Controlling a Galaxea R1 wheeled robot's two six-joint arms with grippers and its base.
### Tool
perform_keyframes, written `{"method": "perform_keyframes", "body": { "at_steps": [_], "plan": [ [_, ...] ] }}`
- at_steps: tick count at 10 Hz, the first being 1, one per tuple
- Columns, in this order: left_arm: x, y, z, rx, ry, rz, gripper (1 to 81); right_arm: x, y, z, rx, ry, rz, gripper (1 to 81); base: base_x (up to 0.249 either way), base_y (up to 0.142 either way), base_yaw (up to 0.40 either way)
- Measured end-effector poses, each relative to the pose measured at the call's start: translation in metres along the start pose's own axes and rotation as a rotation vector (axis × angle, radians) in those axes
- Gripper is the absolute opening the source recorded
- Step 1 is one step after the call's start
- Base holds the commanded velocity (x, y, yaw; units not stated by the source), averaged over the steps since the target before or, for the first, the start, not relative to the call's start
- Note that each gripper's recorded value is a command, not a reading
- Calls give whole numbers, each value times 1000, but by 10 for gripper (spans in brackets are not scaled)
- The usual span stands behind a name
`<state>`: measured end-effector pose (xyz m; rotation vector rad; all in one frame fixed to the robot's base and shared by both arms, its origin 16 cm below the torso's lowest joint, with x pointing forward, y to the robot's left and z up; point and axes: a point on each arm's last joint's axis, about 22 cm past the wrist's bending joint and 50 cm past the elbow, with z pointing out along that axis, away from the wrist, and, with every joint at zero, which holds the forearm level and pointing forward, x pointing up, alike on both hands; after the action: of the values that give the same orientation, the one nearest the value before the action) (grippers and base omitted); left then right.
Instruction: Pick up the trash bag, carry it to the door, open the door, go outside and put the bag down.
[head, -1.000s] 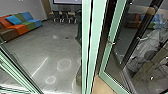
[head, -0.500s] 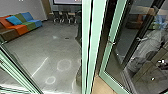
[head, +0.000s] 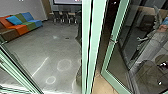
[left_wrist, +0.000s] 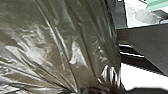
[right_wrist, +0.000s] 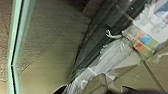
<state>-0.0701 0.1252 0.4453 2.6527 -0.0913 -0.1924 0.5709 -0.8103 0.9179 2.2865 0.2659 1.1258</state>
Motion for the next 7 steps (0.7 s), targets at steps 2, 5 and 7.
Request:
{"method": "perform_keyframes", "body": {
  "at_steps": [2,5,7],
  "plan": [
    [0,0,0,-1,-2,-1,10,30,18,-2,-9,50,-41,811,0,0,0],
    [0,0,0,0,-2,-2,10,31,46,-8,-60,43,-43,811,0,0,0],
    [0,0,0,-1,-3,-2,10,29,60,-9,-108,25,35,811,0,0,0]
  ]
}}
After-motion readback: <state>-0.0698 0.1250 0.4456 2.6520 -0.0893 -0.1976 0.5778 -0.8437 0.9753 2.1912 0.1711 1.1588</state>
